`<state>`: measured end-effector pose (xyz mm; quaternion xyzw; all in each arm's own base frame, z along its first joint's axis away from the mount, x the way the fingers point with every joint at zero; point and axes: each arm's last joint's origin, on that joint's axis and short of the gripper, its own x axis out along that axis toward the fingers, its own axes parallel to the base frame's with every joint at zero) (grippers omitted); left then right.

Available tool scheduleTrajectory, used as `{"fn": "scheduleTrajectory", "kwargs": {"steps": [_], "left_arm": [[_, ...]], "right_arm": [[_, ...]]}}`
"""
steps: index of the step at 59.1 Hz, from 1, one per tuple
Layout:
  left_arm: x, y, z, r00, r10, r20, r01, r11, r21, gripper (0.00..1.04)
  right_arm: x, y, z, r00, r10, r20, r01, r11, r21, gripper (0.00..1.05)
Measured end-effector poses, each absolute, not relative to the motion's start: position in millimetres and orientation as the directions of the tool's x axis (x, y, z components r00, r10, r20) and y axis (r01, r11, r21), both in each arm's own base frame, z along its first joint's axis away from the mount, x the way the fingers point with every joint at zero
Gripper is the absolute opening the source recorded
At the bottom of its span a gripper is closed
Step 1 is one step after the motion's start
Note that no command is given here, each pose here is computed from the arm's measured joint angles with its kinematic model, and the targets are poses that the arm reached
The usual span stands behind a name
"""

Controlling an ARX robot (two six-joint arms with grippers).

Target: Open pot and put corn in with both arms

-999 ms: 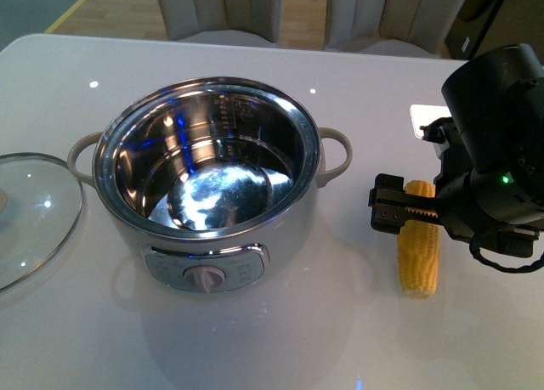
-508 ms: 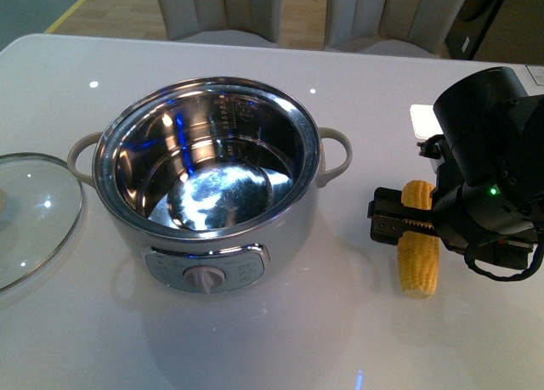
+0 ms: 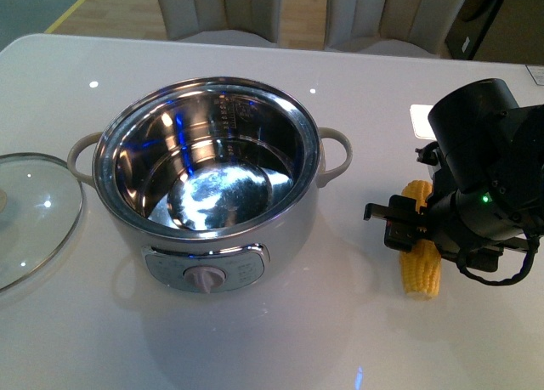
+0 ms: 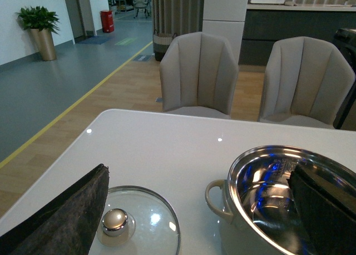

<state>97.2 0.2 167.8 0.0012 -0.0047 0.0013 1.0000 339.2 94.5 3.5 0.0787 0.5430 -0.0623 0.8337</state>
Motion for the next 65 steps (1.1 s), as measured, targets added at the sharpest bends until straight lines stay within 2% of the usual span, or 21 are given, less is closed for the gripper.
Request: {"fn": "scheduleTrajectory", "kwargs": {"steps": [11, 23, 38, 53, 65], "left_arm": [[97, 0, 168, 1.0, 0.003, 0.009, -0.003, 1.0, 0.002, 0.98], [97, 0, 168, 1.0, 0.003, 0.009, -0.003, 1.0, 0.002, 0.98], [97, 0, 168, 1.0, 0.003, 0.009, -0.003, 1.0, 0.002, 0.98], [97, 0, 168, 1.0, 0.003, 0.009, -0.003, 1.0, 0.002, 0.98], [97, 0, 168, 1.0, 0.003, 0.009, -0.003, 1.0, 0.002, 0.98]], "right_arm": [[339, 94, 3, 0.403, -0.018, -0.915, 0.191, 0.98, 0.065, 0.32], [330, 91, 5, 0.404, -0.006, -0.915, 0.185, 0.98, 0.076, 0.24], [316, 74, 23, 0.423, 0.01, -0.906, 0.173, 0.981, 0.092, 0.23], [303, 66, 74, 0.515, 0.092, -0.852, 0.079, 0.985, 0.155, 0.23], [297, 76, 120, 0.601, 0.189, -0.776, -0.021, 0.975, 0.221, 0.23]]}}
